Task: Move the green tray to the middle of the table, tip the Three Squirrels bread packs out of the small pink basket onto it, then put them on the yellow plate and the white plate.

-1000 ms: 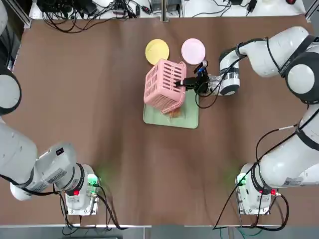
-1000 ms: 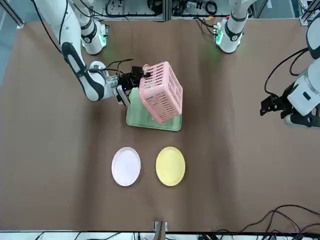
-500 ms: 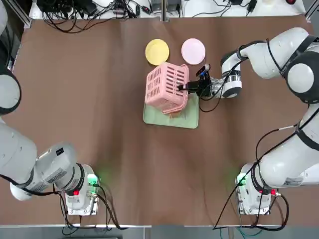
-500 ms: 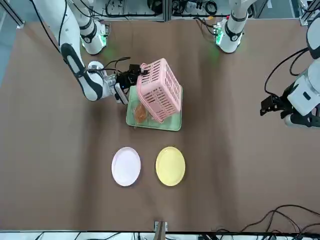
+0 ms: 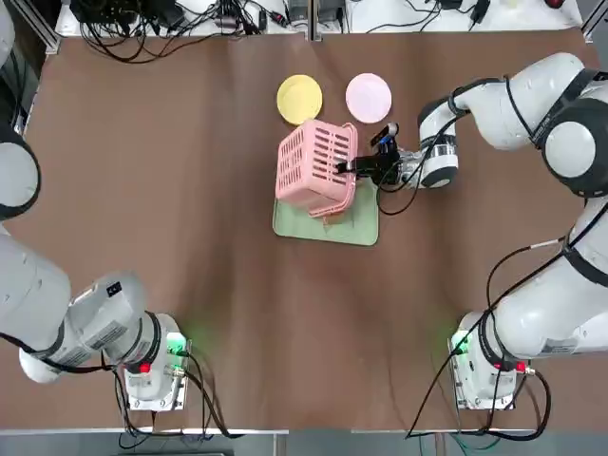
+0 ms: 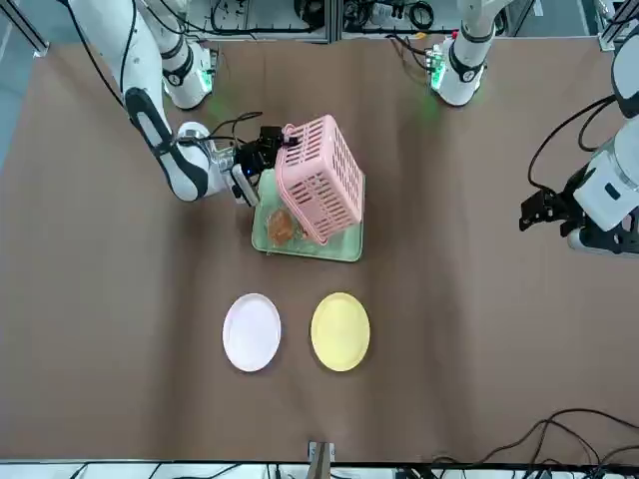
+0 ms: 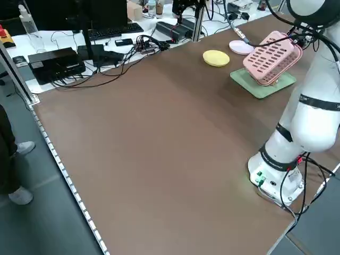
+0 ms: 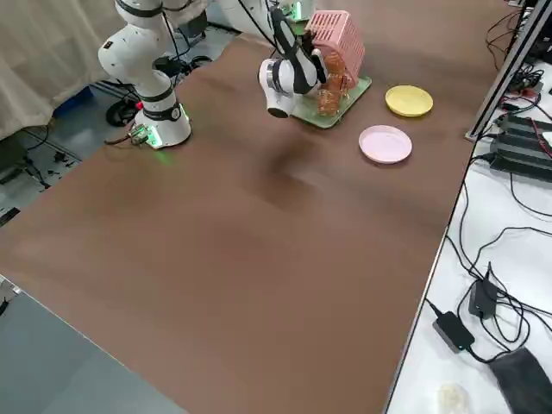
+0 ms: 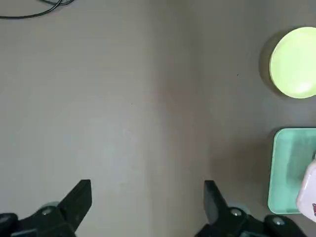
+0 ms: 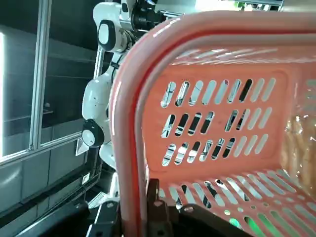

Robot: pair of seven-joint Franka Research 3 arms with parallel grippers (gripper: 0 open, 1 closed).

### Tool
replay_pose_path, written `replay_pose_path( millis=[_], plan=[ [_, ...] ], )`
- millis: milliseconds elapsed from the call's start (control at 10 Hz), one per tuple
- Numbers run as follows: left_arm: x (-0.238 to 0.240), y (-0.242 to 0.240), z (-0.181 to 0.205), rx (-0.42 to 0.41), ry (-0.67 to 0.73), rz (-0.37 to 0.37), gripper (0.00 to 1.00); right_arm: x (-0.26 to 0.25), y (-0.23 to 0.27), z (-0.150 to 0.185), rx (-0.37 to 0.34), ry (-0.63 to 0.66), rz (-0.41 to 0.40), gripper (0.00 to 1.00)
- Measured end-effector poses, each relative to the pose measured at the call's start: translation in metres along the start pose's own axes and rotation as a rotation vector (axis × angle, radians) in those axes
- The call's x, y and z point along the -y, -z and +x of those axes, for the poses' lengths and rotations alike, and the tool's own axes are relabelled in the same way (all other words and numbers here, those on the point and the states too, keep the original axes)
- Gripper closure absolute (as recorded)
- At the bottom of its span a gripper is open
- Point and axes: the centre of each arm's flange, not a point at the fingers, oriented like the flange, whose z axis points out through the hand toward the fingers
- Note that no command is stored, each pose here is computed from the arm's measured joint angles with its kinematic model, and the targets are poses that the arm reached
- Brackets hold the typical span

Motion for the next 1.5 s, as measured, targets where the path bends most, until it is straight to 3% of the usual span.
replay_pose_path(
  millis=[600,1100,1500],
  plan=[
    [0.0,0.0,0.0,0.0,-0.001,0.006,0.0,-0.015,-0.005,0.003,-0.045,-0.008,0.099,0.93],
    [0.0,0.0,0.0,0.0,-0.002,0.006,0.0,-0.009,0.059,0.016,0.011,0.023,0.087,0.93],
    [-0.001,0.0,0.0,0.0,-0.004,0.006,0.0,-0.015,0.055,0.006,0.008,0.026,0.128,0.93]
  ],
)
